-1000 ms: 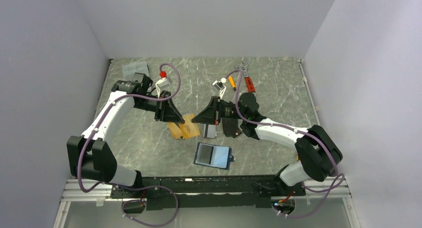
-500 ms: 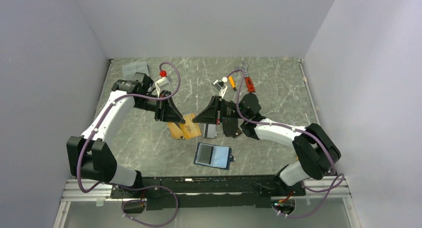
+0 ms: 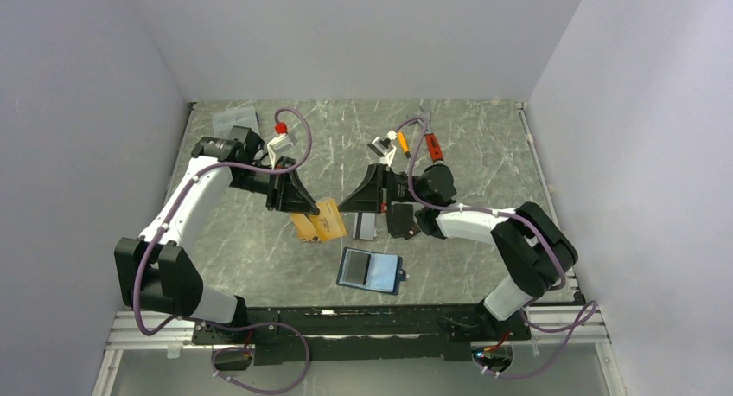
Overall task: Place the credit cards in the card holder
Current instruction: Place the credit card at the center of the board.
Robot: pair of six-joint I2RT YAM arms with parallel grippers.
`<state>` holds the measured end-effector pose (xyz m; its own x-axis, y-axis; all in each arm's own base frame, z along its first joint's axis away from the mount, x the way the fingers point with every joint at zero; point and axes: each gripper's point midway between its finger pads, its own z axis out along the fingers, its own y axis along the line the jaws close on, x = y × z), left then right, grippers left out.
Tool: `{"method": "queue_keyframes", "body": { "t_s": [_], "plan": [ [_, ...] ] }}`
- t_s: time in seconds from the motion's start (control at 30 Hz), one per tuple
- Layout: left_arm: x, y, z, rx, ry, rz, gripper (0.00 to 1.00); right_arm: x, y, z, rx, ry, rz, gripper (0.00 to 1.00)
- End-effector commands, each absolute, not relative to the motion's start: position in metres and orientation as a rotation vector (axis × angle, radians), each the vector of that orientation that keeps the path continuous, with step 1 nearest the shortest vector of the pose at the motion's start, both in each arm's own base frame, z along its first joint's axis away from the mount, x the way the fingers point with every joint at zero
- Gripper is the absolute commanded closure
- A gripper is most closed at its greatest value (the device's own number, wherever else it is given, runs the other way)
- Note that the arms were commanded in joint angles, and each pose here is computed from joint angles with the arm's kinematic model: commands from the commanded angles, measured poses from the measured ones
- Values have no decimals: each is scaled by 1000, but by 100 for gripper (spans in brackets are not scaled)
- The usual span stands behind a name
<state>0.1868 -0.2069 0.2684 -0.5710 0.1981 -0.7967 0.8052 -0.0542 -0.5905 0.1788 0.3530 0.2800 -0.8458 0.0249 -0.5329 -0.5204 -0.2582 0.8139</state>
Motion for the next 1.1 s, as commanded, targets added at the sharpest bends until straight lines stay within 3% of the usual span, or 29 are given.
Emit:
{"method": "queue_keyframes", "body": {
  "t_s": [0.0, 0.07, 0.2, 0.23, 0.33, 0.4, 0.5, 0.87, 0.97, 1.07],
  "plan": [
    [197, -201, 267, 1116, 1727, -1565, 99, 164, 341, 312, -747, 1471, 2157, 94],
    [197, -201, 267, 1118, 1724, -1562, 99, 165, 342, 312, -751, 1479, 2129, 100],
    [195, -201, 270, 1118, 1720, -1564, 100, 176, 351, 299, -730, 1604, 2026, 100],
    [195, -201, 270, 1121, 1714, -1565, 100, 177, 354, 296, -742, 1630, 1992, 96],
    [193, -201, 271, 1122, 1707, -1570, 100, 186, 357, 284, -755, 1716, 1849, 67],
    [192, -201, 272, 1123, 1700, -1572, 100, 191, 352, 284, -745, 1716, 1786, 59],
    [191, -201, 274, 1123, 1691, -1573, 100, 196, 350, 289, -741, 1702, 1727, 55],
    [190, -202, 275, 1118, 1688, -1587, 100, 196, 365, 278, -800, 1734, 1701, 55],
    [191, -202, 275, 1118, 1688, -1590, 100, 192, 370, 278, -807, 1721, 1739, 61],
    [190, -202, 275, 1120, 1687, -1587, 100, 191, 372, 278, -803, 1715, 1765, 77]
  ]
}}
